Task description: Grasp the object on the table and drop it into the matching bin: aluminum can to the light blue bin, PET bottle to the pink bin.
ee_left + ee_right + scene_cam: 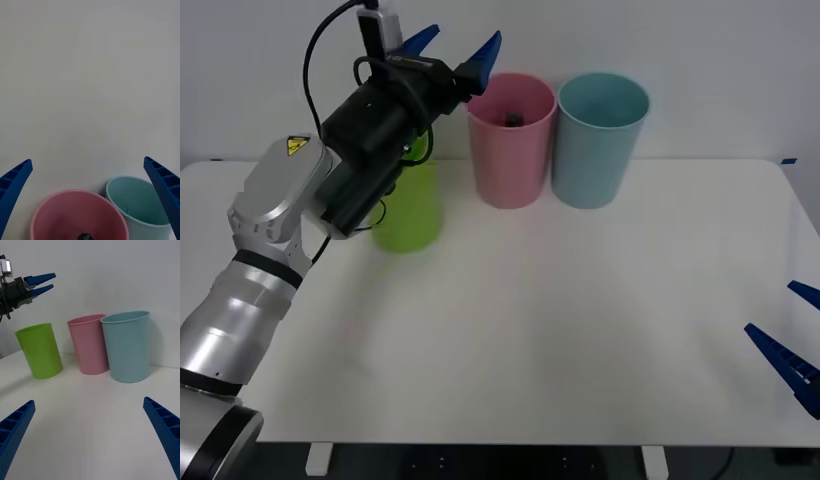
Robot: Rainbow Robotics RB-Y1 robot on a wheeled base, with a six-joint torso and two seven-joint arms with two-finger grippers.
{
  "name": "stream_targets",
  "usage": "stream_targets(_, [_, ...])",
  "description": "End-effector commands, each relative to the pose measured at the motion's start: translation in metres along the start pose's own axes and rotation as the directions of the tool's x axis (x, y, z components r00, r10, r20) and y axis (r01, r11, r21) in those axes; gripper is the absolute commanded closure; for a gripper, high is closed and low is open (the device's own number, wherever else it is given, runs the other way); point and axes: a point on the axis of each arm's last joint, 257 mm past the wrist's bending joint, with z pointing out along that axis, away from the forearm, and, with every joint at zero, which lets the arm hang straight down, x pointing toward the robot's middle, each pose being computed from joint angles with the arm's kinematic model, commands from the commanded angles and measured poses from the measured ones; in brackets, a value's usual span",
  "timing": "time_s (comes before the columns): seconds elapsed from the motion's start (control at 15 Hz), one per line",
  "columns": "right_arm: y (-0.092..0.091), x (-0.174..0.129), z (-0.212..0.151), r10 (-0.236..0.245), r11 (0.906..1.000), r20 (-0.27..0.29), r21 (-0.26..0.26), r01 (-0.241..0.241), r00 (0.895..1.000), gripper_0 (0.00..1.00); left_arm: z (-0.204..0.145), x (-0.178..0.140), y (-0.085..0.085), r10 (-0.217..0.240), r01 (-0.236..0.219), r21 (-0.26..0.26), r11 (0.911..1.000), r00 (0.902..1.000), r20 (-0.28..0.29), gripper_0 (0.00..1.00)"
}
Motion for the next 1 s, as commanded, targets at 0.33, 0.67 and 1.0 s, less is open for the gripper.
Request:
stream_targets(0.33, [0.0,0.0,0.0,0.0,1.0,0.0,0.0,0.0,1.0,0.0,-0.074,0.007,0.028,0.025,-0.023,0.049,0.9985,0.9992,-0.031,0.0])
stream_targets(0.67, [0.0,0.0,0.0,0.0,1.0,0.0,0.0,0.0,1.0,0.0,-0.143,0.009,0.06,0.072,-0.067,0.066,0.9956,0.9954,-0.064,0.0])
stream_targets(1.0, [0.0,0.0,0.0,0.0,1.0,0.0,0.0,0.0,1.0,0.0,-0.218,0.004,0.095,0.142,-0.135,0.067,0.9886,0.9838,-0.11,0.0])
